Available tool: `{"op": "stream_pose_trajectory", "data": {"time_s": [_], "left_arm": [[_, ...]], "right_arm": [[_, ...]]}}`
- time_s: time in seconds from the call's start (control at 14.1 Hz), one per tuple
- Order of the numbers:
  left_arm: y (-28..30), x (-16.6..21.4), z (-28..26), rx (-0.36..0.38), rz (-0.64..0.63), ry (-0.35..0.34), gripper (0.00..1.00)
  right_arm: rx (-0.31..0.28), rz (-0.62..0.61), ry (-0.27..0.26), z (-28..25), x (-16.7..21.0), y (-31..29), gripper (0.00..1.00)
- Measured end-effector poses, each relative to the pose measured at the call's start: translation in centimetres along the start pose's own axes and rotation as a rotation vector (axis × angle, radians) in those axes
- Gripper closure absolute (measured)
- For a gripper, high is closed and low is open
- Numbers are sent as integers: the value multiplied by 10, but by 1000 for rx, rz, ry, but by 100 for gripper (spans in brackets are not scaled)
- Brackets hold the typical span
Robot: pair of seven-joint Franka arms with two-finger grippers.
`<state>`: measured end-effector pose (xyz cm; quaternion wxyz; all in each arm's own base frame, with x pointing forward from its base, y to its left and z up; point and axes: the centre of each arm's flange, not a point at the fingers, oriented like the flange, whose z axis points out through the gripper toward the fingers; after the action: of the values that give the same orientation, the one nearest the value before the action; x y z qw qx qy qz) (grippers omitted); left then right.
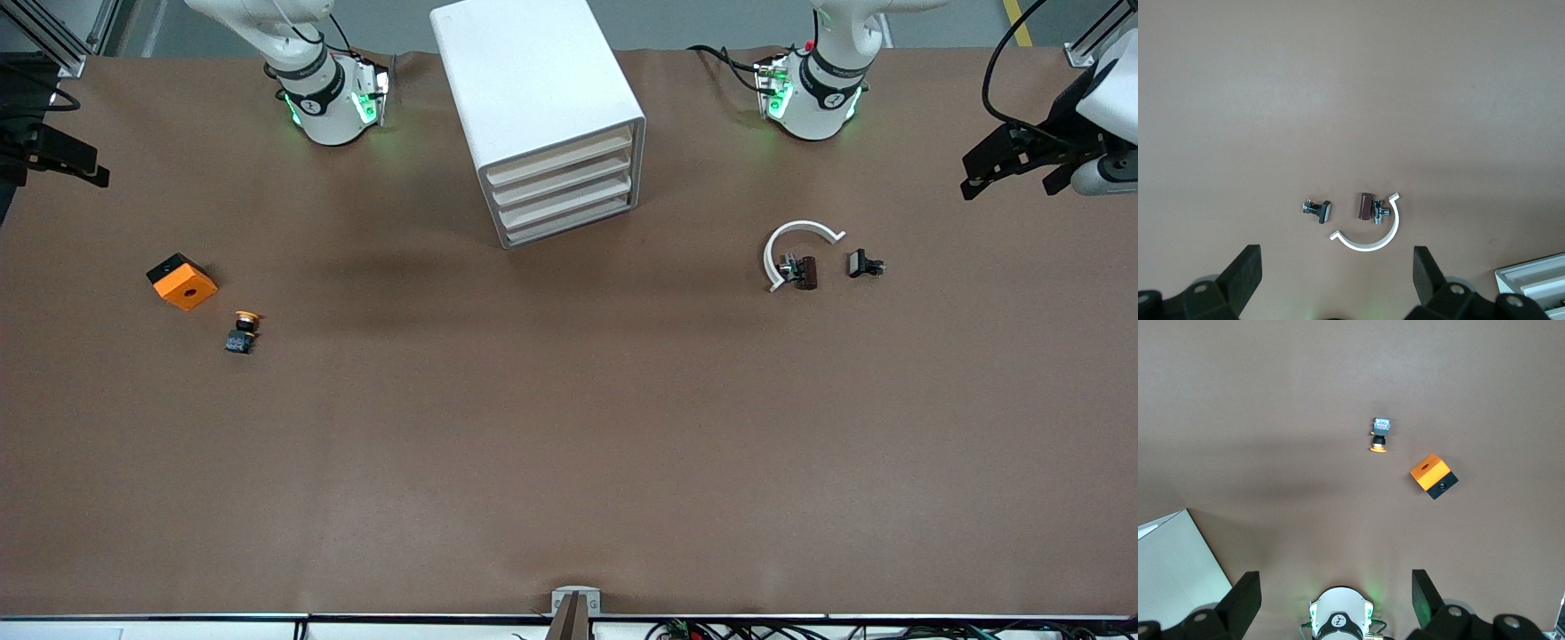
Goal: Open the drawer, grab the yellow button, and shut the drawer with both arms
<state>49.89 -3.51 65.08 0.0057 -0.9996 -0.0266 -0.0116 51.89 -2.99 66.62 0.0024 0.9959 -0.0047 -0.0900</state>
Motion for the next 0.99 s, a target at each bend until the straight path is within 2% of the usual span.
{"op": "stream_pose_trajectory", "data": {"time_s": [0.28,0.78,0.99], "left_arm": [[-9,-2,-1,1,-14,-1,0],[-7,2,-5,0,-10,1,0],[-7,5,-2,0,-10,-11,0]], "right_arm": [[28,23,37,-4,-2,-6,0],[29,35,79,-2,-11,-13,0],[29,37,117,6,-21,-13,0]]}}
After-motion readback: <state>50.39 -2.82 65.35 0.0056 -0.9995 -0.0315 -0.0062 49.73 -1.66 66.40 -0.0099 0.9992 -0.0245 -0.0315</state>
